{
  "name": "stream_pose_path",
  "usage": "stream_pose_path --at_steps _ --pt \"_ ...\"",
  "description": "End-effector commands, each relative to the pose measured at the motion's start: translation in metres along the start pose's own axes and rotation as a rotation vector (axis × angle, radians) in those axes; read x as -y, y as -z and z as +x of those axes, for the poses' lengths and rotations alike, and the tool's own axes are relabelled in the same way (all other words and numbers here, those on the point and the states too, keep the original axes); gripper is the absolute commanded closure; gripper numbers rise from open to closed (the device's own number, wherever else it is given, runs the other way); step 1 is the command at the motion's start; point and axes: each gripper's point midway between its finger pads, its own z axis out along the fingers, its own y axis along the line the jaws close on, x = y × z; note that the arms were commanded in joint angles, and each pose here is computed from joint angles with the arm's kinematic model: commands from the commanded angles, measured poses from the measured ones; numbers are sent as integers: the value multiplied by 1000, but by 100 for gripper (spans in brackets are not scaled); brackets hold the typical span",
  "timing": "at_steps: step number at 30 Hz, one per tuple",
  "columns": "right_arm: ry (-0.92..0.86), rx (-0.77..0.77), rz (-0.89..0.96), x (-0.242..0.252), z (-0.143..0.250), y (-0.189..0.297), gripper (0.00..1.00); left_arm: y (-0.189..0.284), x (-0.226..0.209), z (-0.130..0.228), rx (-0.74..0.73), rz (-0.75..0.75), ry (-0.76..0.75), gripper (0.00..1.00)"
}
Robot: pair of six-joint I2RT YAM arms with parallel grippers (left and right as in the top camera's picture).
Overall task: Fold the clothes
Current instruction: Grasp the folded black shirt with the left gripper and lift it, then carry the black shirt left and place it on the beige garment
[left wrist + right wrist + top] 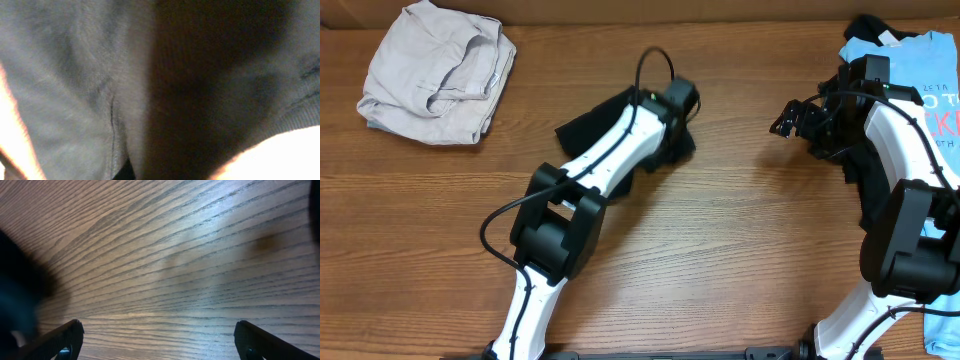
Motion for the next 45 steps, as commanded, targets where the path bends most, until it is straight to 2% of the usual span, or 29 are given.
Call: stream_pose_path --at_steps 1,6,11,17,22,28,32,36,41,45 --pt "37 64 -18 -13 -12 20 0 52 -59 -23 105 -75 174 96" --pt "38 67 -19 -13 -13 20 0 115 -127 -22 200 -131 288 96" --pt "39 67 -19 -13 -13 20 0 149 -190 -2 251 -220 377 96" --pt "38 66 -19 -13 -12 20 0 153 -267 48 198 -379 517 96" --pt "38 65 -19 -13 -12 20 0 140 -323 93 164 -437 652 96" --pt "32 53 -16 -12 -9 20 0 138 -394 130 266 -500 809 96" --pt "30 49 -16 -12 -8 20 0 133 -420 134 364 -459 774 96" --pt "30 49 -16 -12 -8 20 0 122 -442 148 379 -492 800 96" --pt "31 50 -16 -12 -8 20 0 92 -438 160 317 -468 810 96" --pt "27 50 -16 -12 -8 20 0 63 -433 184 188 -511 888 96"
